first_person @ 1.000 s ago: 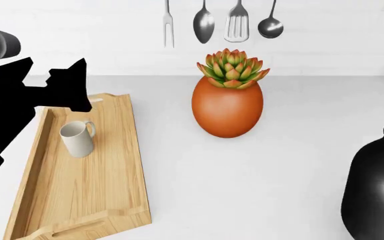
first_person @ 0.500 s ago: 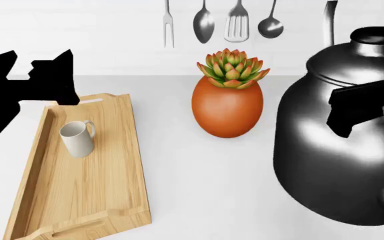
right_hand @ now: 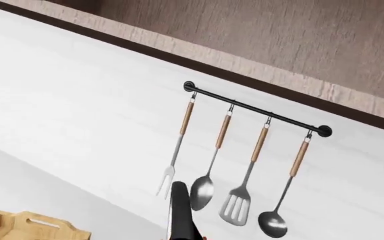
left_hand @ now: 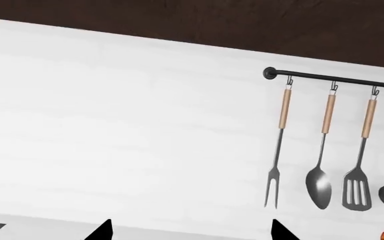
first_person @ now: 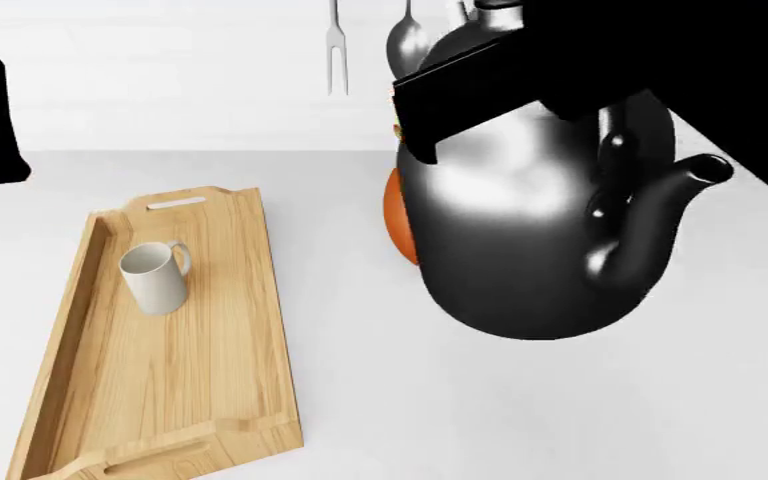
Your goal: Pick the kettle from the counter and place it on the tray. Then pick the mug from the cabinet and place it on the tray. Then close the cabinet doors.
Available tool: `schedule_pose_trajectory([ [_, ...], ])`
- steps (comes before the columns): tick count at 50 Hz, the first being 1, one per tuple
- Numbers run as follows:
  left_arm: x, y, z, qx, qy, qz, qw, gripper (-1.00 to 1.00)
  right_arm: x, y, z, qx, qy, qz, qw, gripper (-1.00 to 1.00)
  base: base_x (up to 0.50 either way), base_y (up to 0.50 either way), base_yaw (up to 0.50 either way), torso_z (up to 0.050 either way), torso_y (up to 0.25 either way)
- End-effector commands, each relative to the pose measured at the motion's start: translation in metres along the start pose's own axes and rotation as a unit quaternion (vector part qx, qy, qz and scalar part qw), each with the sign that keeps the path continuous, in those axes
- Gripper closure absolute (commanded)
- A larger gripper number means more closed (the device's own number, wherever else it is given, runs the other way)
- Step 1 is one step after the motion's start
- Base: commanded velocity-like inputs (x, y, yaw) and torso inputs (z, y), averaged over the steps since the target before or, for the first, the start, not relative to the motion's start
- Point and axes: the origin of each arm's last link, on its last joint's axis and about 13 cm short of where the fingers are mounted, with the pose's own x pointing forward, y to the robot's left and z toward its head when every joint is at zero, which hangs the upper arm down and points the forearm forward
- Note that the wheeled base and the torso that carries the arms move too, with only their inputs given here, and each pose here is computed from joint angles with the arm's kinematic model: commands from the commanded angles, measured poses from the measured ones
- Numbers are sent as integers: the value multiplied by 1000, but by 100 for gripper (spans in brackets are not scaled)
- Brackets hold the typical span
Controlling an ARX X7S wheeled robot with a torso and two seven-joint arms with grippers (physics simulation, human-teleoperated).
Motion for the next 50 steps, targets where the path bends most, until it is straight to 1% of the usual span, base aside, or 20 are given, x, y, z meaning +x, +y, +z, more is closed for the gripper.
schedule_pose_trajectory([
  [1, -11, 9, 2, 0, -8, 20, 1000, -100, 30, 9, 0, -13, -14, 46, 999, 100, 0, 0, 0, 0, 0],
  [6, -11, 11, -1, 0, -5, 25, 1000, -100, 43, 12, -5, -17, -11, 68, 997, 100, 0, 0, 0, 0, 0],
  [14, -10, 13, -7, -3, 1, 28, 1000, -100, 62, 19, -11, -37, -9, 118, 992, 100, 0, 0, 0, 0, 0],
  [20, -10, 15, -11, -4, 6, 32, 999, -100, 79, 17, -19, -53, -13, 142, 988, 100, 0, 0, 0, 0, 2],
  [24, -9, 16, -13, -5, 7, 35, 999, -100, 89, 14, -22, -55, -22, 159, 986, 100, 0, 0, 0, 0, 0],
  [28, -8, 17, -16, -7, 11, 38, 999, -100, 96, 14, -26, -60, -34, 182, 981, 100, 0, 0, 0, 0, 0],
  [34, -8, 19, -20, -8, 16, 42, 999, -100, 102, 16, -33, -74, -50, 225, 970, 100, 0, 0, 0, 2, 2],
  [40, -8, 20, -23, -10, 19, 45, 999, -100, 110, 16, -35, -85, -61, 241, 965, 100, 0, 0, 0, 0, 0],
  [45, -9, 21, -25, -12, 22, 47, 999, -100, 116, 15, -36, -101, -78, 257, 958, 100, 0, 0, 0, 0, 0],
  [50, -8, 22, -27, -13, 23, 48, 998, -100, 121, 16, -34, -103, -91, 274, 952, 100, 0, 0, 0, 0, 2],
])
